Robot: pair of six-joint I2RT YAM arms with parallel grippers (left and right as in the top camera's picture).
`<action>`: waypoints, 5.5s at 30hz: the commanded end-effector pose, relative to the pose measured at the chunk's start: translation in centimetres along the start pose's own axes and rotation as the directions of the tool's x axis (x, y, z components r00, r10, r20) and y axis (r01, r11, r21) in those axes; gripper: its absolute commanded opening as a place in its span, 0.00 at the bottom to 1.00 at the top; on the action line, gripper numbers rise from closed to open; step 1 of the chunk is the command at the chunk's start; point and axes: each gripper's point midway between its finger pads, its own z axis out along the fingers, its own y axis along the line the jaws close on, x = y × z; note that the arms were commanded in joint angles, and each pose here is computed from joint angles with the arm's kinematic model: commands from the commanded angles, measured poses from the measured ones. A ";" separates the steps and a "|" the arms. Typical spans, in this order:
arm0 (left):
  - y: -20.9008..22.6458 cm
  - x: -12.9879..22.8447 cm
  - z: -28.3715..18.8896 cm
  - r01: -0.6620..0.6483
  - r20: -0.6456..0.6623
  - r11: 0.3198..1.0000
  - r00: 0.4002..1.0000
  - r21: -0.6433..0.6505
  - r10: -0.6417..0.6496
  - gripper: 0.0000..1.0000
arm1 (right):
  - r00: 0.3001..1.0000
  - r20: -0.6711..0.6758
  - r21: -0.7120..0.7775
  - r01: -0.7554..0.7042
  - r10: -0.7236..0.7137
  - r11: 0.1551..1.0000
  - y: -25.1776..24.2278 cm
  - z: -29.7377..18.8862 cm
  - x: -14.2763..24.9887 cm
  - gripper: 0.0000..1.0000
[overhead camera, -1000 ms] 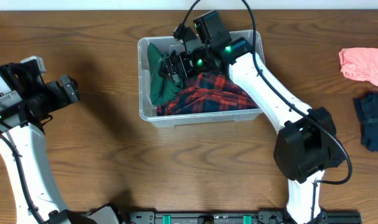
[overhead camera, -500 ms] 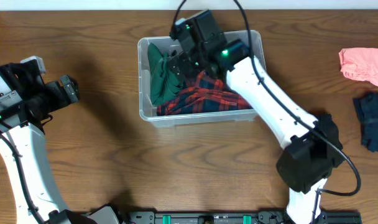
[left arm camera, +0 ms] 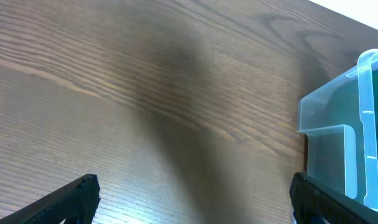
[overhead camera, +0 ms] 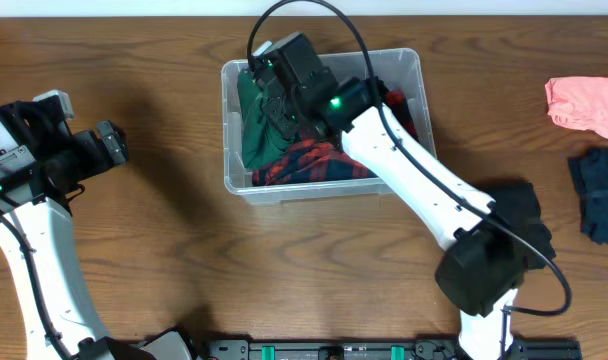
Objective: Pack container
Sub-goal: 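Press the green cloth into the bin's left corner with the right gripper, then move the right gripper to the pink garment at the table's right, then grasp the pink garment with the right gripper, then lift the pink garment and carry it over the bin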
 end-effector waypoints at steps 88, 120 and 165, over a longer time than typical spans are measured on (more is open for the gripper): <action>0.0 -0.2 -0.1 -0.008 0.005 1.000 1.000 0.006 0.008 0.98 | 0.179 0.318 0.464 -0.886 0.931 0.012 -48.5 -12.7 41.2 0.99; 0.0 -0.2 -0.1 -0.008 0.005 1.000 1.000 0.006 0.008 0.98 | 0.205 0.313 0.461 -0.887 0.928 0.040 -50.0 -8.7 44.7 0.15; 0.0 -0.2 -0.1 -0.008 0.005 1.000 1.000 0.006 0.008 0.98 | 0.200 0.305 0.447 -0.893 0.931 0.046 -49.9 -8.5 44.5 0.01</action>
